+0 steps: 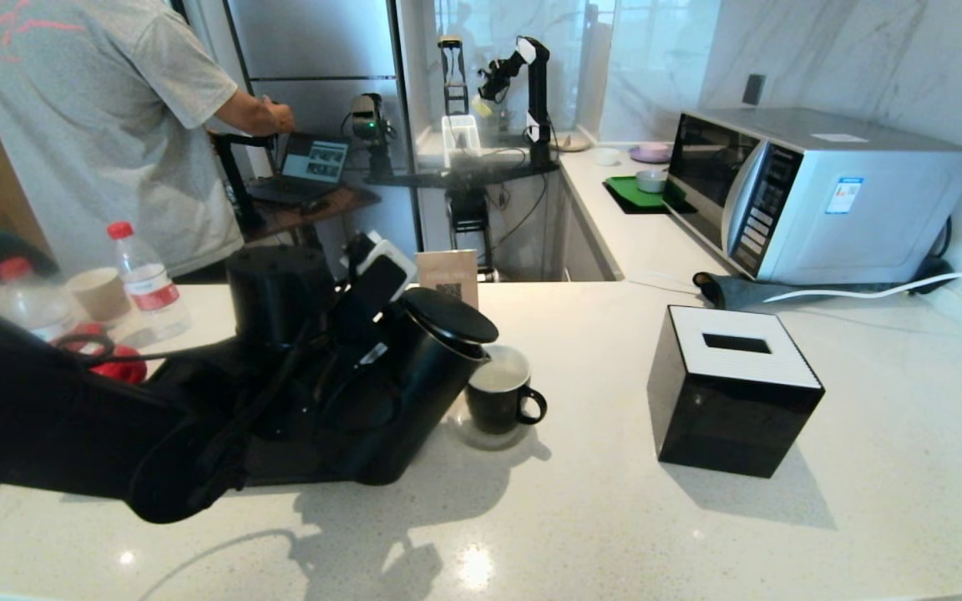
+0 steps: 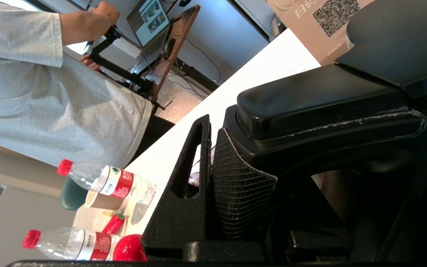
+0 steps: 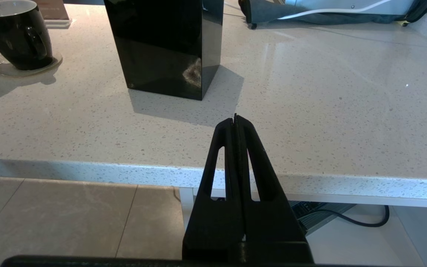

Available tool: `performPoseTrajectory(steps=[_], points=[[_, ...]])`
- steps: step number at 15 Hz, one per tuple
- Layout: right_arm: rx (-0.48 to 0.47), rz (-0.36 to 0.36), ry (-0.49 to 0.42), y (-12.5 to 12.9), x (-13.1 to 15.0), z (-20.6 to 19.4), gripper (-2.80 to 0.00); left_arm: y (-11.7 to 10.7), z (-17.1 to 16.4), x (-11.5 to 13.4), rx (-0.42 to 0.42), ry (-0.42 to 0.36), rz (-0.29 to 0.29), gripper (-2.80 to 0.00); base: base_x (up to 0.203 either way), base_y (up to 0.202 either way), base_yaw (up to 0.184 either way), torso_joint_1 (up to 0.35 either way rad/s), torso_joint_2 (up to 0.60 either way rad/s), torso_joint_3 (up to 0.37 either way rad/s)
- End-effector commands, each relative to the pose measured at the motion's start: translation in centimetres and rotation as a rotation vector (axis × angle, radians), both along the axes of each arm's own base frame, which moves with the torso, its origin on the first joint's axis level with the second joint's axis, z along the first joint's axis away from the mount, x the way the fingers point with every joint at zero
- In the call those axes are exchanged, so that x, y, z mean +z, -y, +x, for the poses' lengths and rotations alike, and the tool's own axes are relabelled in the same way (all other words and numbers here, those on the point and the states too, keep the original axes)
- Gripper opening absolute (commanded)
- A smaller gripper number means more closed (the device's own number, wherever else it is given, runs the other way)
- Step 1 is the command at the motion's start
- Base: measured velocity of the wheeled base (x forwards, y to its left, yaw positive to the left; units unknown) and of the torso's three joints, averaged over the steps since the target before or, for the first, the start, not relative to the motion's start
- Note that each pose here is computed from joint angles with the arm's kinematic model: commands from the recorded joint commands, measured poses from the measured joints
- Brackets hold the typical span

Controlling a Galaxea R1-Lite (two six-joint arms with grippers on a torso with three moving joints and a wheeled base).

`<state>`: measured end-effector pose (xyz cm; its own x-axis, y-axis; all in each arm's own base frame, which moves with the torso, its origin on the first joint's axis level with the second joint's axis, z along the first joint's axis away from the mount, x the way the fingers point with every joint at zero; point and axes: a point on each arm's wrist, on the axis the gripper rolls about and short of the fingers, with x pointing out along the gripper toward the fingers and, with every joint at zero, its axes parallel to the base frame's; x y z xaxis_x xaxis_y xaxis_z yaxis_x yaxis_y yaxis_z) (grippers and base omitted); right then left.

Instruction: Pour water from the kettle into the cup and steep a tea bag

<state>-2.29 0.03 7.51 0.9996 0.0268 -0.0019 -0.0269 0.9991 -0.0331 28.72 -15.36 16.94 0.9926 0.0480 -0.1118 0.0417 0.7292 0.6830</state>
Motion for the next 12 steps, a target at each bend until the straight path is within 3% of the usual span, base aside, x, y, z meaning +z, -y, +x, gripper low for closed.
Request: performPoseTrajectory(steps=[1,12], points=[[0.001,-0.001,-0.001,0.00,0.00,0.01,-2.80,0.04,0.03,-0.01,0.000,0.004,0.000,-2.80,0.000,0.000,0.000,0.000,0.00,0.000],[0.001,-0.001,-0.001,0.00,0.00,0.01,-2.80,-0.01,-0.16,0.27,-0.001,0.017,-0.044,-2.80,0.000,0.000,0.000,0.000,0.00,0.000]])
